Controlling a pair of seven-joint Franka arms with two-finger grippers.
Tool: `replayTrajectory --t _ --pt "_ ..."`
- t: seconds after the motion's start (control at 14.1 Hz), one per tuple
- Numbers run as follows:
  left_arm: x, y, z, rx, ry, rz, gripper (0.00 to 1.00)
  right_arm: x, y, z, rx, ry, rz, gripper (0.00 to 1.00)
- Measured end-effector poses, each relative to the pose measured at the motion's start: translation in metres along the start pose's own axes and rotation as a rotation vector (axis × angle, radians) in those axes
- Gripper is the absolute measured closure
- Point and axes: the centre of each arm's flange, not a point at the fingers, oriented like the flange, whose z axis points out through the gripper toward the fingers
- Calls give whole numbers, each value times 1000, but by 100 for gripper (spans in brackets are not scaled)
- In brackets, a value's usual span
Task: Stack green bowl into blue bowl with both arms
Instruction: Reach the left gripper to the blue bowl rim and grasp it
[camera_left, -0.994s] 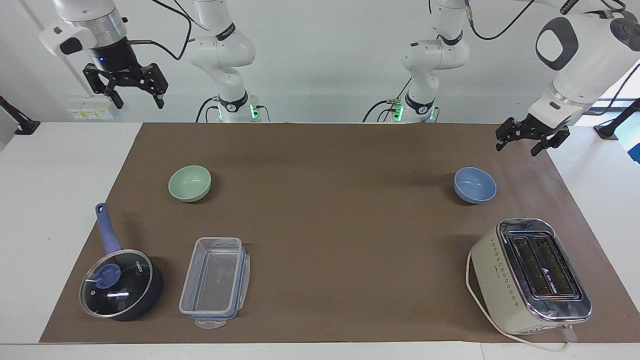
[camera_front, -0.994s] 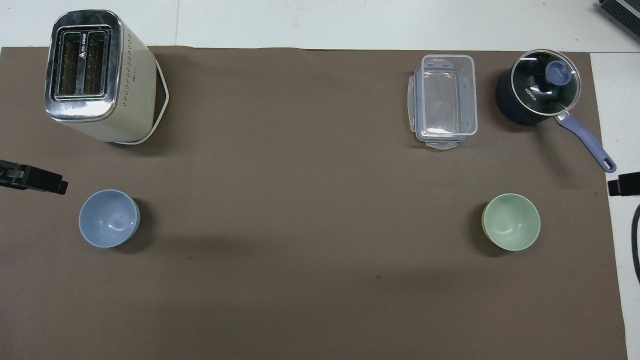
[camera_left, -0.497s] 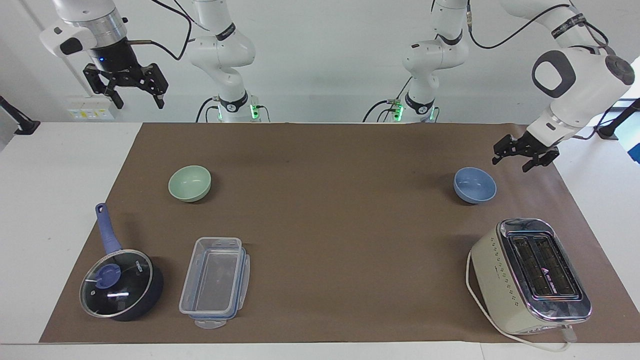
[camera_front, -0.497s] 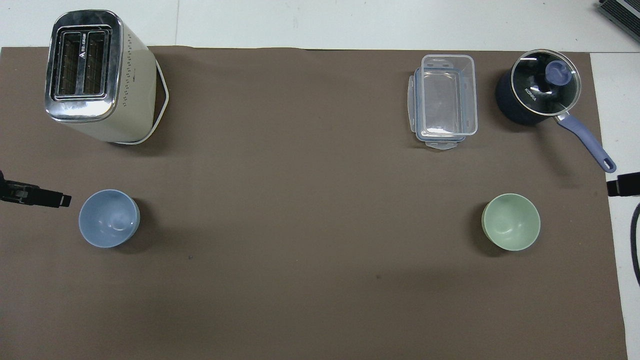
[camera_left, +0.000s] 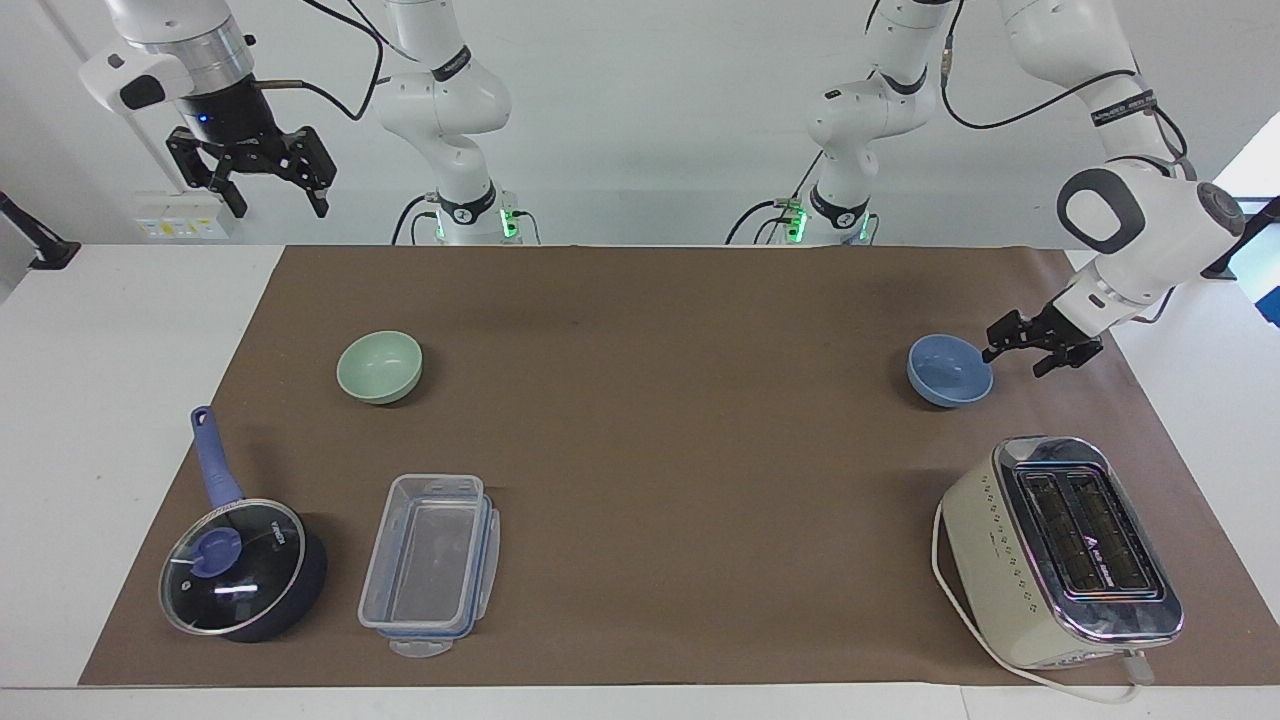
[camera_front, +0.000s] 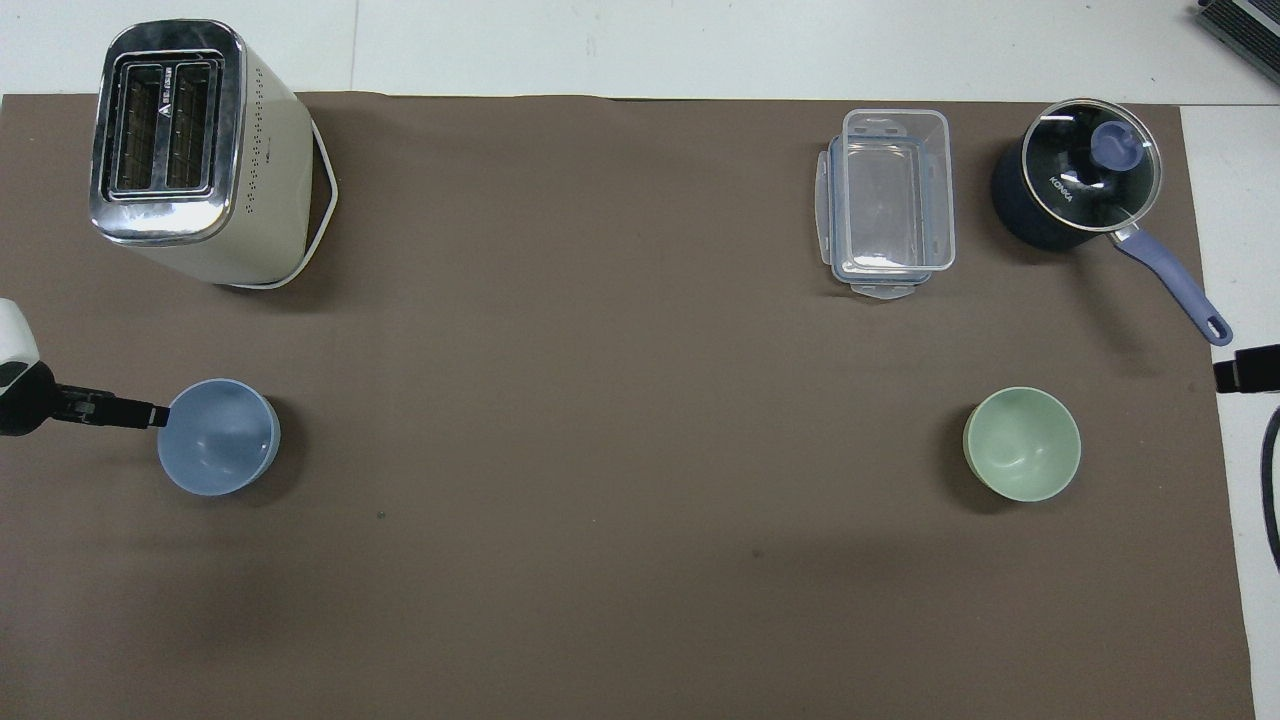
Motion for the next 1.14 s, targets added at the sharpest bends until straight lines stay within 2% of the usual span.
replayTrajectory --t 0.07,0.14,0.21,0.28,0.43,0.64,0.78,0.92,1.14 --pt "-2 -1 8 -4 1 -8 7 0 0 0 0 0 0 0" --pt "-5 -1 16 -7 -2 -13 17 0 0 0 0 0 0 0" --pt "-8 -1 23 -11 -2 -20 18 0 0 0 0 0 0 0" --pt "-10 -1 28 -14 0 -26 25 0 0 0 0 0 0 0" --pt "-14 -1 35 -17 4 -35 29 0 0 0 0 0 0 0" --pt "-17 0 42 -44 12 -59 67 0 0 0 0 0 0 0" --pt "-18 0 43 -48 14 -64 71 0 0 0 0 0 0 0" --pt "-18 0 42 -49 17 -65 96 0 0 0 0 0 0 0" --pt "-19 -3 34 -43 32 -72 96 0 0 0 0 1 0 0"
